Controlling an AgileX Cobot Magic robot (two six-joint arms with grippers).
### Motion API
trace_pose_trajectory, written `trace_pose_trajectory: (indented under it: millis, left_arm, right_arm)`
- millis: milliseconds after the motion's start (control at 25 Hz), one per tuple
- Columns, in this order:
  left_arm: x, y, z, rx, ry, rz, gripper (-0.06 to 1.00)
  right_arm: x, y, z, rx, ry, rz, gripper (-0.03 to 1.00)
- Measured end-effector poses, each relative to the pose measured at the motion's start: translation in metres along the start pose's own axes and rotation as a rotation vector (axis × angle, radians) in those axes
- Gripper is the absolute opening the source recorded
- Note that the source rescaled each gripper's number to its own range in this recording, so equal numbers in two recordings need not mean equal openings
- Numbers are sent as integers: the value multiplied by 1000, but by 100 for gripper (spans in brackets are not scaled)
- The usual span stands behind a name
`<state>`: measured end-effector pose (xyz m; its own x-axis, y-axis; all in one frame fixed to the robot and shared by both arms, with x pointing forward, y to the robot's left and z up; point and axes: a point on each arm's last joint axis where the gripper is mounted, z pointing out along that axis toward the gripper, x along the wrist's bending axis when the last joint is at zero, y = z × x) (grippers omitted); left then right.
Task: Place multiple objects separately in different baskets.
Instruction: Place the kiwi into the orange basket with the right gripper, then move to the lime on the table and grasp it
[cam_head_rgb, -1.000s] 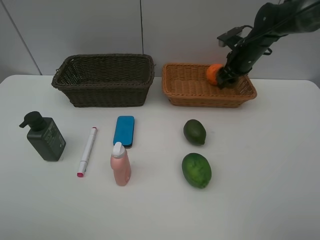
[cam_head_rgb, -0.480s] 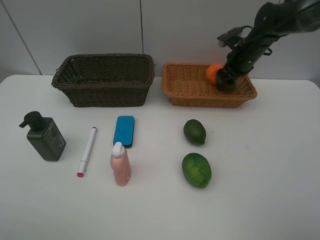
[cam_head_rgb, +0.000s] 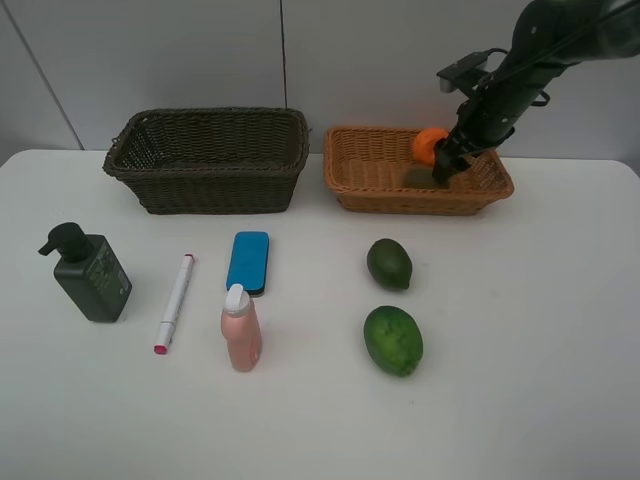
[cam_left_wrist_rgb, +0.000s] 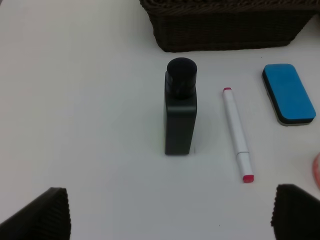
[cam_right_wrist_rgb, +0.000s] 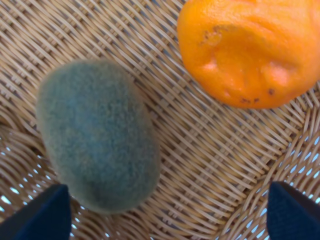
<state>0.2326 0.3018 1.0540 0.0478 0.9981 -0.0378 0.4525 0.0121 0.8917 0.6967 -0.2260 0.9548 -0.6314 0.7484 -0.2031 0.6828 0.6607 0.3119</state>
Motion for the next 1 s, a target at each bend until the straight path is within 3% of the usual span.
trace_pose_trajectory:
  millis: [320,640,800,1000]
  left_arm:
    - [0,0,0,0,0,0,100]
    - [0,0,0,0,0,0,100]
    - [0,0,0,0,0,0,100]
    - [0,0,0,0,0,0,100]
  right_arm:
    - [1,-1,-33,17,11,6,100]
    - [12,-6,-111,22,84,282,100]
    - [27,-7,-137,61,102,424,100]
    - [60,9,-147,56,109,446,100]
